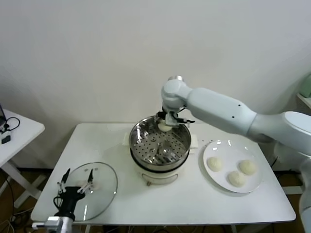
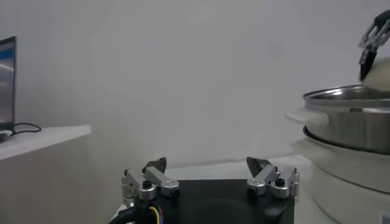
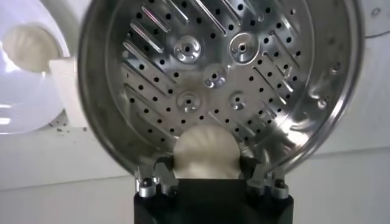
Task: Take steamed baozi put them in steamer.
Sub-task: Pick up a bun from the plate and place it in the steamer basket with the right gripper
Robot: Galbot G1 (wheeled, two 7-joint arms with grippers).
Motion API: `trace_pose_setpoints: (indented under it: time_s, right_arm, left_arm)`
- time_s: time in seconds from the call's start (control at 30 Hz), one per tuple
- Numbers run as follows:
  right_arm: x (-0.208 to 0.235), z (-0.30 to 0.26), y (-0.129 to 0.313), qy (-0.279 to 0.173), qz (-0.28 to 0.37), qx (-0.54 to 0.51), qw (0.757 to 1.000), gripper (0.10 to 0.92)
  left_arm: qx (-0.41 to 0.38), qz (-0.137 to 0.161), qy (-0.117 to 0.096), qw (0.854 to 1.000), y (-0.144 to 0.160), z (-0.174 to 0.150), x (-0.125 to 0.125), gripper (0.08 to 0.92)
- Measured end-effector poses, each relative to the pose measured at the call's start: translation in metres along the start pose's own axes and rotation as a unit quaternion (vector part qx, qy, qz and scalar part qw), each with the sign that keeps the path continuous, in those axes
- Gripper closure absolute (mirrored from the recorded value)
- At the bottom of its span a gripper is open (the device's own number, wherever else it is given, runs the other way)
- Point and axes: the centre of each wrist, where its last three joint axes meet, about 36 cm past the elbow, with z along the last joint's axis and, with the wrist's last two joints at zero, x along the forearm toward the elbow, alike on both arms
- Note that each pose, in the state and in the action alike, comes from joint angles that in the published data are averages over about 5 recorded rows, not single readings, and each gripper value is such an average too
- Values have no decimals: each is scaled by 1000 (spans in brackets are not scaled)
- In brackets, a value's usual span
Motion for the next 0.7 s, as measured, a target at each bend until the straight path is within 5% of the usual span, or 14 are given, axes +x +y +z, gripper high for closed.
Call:
trace_pose_setpoints:
  time_s: [0.7]
  right_arm:
    - [-51, -14, -18, -10, -18, 24, 999, 208]
  left_arm:
    - [5, -11, 10, 1000, 6, 9, 7, 177]
